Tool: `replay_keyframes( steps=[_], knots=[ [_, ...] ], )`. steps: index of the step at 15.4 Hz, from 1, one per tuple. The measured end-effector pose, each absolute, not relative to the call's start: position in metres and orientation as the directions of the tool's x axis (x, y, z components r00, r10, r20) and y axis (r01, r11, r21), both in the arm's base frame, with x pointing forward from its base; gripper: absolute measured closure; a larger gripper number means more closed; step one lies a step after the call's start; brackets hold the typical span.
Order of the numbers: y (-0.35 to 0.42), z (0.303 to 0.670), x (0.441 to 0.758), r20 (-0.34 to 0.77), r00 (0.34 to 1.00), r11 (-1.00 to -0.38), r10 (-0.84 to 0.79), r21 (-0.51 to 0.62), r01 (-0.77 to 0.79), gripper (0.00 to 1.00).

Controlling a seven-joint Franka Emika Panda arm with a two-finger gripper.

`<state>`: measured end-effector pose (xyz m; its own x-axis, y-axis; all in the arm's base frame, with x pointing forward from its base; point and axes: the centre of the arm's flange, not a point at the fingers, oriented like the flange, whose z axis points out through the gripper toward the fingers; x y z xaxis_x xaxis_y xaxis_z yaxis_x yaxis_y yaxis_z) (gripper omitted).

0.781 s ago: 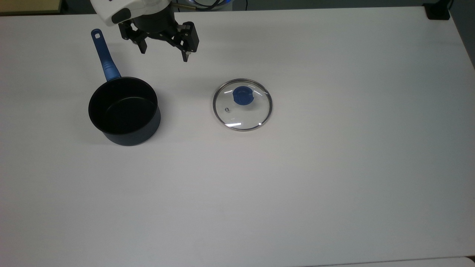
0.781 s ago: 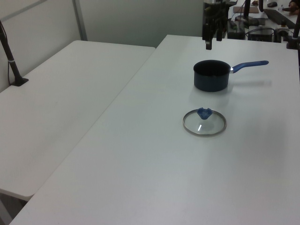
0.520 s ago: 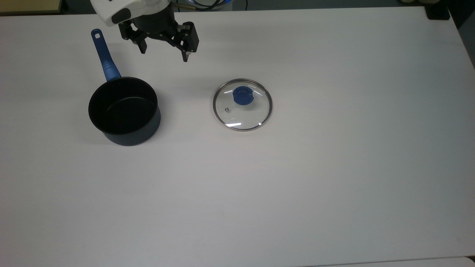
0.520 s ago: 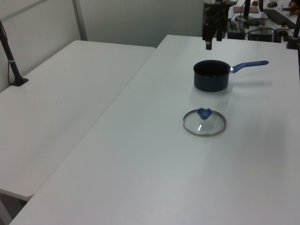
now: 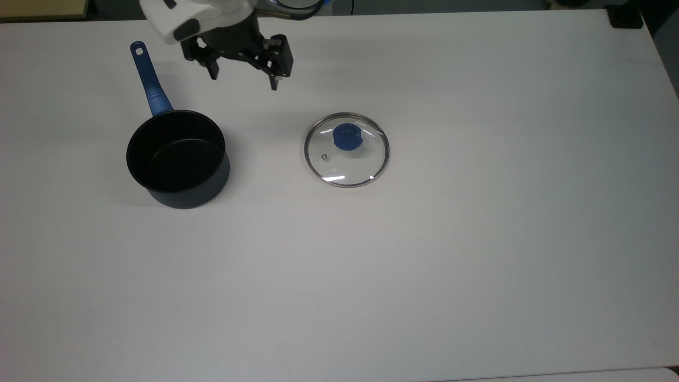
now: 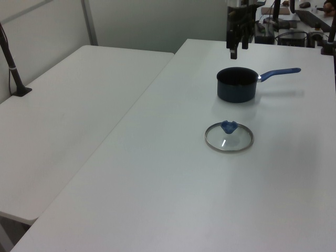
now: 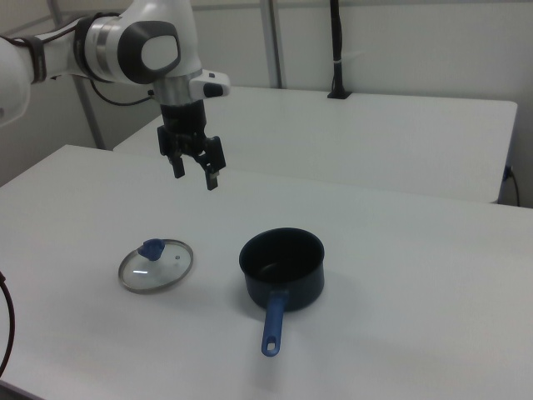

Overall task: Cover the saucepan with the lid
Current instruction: 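Move the gripper over the glass lid's blue knob, then lower the gripper and close it on the blue knob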

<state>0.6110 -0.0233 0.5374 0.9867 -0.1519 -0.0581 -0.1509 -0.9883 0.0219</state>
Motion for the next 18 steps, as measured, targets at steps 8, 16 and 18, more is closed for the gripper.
replay_keyframes(
  steps=[8,16,18],
  knots=[
    [0.085,0.495,0.611,-0.132,0.991,-0.999,0.021,0.031,0.025,0.0],
    [0.144,0.389,0.613,-0.192,0.975,-0.991,0.112,0.051,0.124,0.0],
    [0.151,0.367,0.612,-0.198,0.972,-0.988,0.126,0.061,0.141,0.0]
  ],
)
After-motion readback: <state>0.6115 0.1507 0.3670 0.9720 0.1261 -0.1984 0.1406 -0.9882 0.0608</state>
